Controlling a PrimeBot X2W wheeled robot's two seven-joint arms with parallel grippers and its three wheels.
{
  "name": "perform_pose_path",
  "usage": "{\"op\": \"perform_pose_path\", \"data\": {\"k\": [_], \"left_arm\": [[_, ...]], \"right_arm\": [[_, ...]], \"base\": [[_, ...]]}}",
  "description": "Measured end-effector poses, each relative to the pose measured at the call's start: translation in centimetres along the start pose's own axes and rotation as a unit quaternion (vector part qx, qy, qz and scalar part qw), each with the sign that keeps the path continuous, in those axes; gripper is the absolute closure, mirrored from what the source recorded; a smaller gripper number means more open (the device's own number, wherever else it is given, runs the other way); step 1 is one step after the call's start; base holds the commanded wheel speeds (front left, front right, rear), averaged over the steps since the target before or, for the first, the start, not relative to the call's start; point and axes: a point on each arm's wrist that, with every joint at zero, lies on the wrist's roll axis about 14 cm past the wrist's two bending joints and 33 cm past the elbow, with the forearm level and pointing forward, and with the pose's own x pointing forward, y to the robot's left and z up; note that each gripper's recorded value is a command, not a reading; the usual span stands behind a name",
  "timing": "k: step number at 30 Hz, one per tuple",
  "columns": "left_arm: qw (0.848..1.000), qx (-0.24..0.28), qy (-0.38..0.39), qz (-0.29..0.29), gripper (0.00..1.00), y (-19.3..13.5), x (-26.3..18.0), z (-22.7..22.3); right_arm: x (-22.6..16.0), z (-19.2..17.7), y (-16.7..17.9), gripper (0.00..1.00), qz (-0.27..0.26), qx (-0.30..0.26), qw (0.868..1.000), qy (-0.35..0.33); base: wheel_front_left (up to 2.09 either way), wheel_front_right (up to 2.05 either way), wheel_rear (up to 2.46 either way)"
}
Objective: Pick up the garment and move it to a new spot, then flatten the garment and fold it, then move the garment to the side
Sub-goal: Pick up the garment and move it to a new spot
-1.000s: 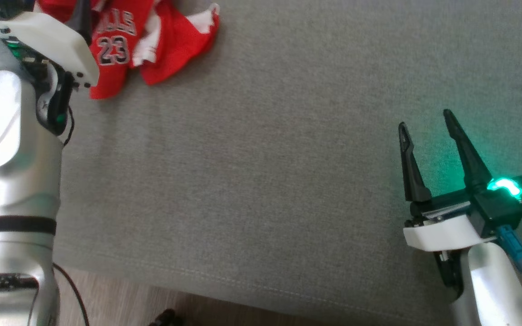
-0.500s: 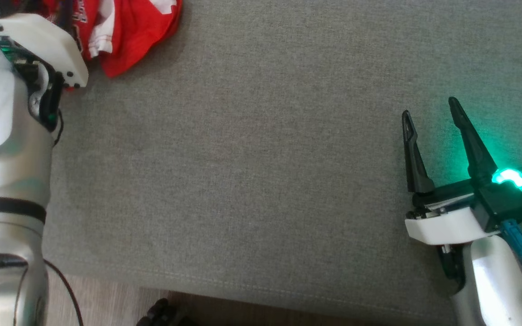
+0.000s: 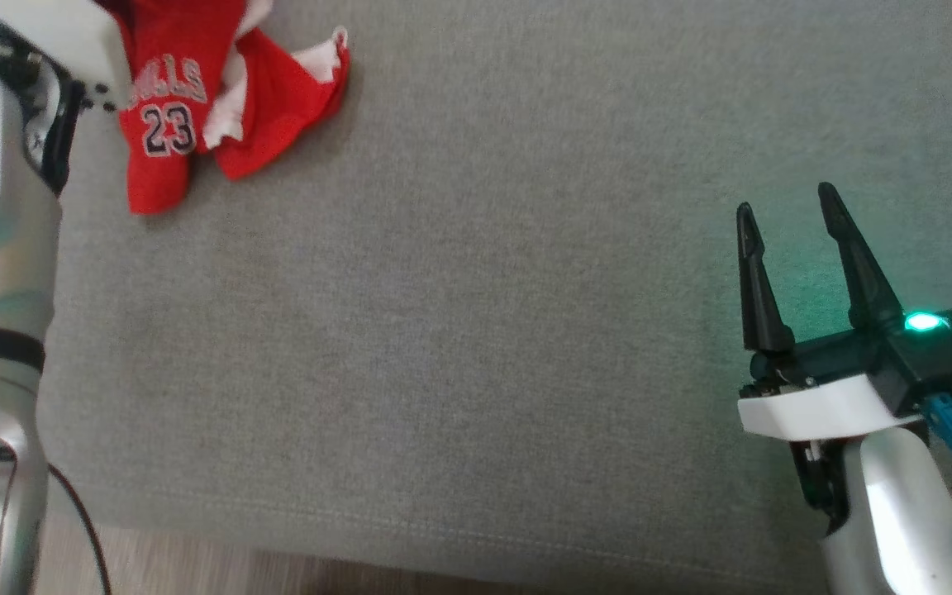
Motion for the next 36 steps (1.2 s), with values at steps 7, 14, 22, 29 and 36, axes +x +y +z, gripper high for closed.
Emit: {"op": "perform_pose_path", "data": {"k": [7,14,22,29,36], "left_arm": [[0.993,0.057,-0.091,-0.038,1.0,-1.8,-2.2,9.8],[0.974,0.06,-0.191,-0.11,1.0,-8.6,-6.9,21.0],[0.944,0.034,-0.25,-0.214,1.0,-18.3,-12.0,27.2],[0.935,-0.037,-0.241,-0.258,1.0,-22.7,-14.7,27.8],[0.954,-0.116,-0.051,-0.273,1.0,-26.3,-12.6,14.3]], "right_arm": [[-2.5,3.8,-0.8,0.0,-0.024,0.008,0.999,-0.035],[-7.1,6.9,-3.2,0.0,-0.08,0.01,0.995,-0.064],[-11.2,8.1,-6.6,0.0,-0.146,0.009,0.986,-0.081],[-12.5,7.7,-8.3,0.0,-0.177,0.015,0.981,-0.076],[-12.1,6.4,-8.7,0.0,-0.181,0.02,0.982,-0.057]], "base": [[0.0,0.0,0.0],[0.0,0.0,0.0],[0.0,0.0,0.0],[0.0,0.0,0.0],[0.0,0.0,0.0]]}}
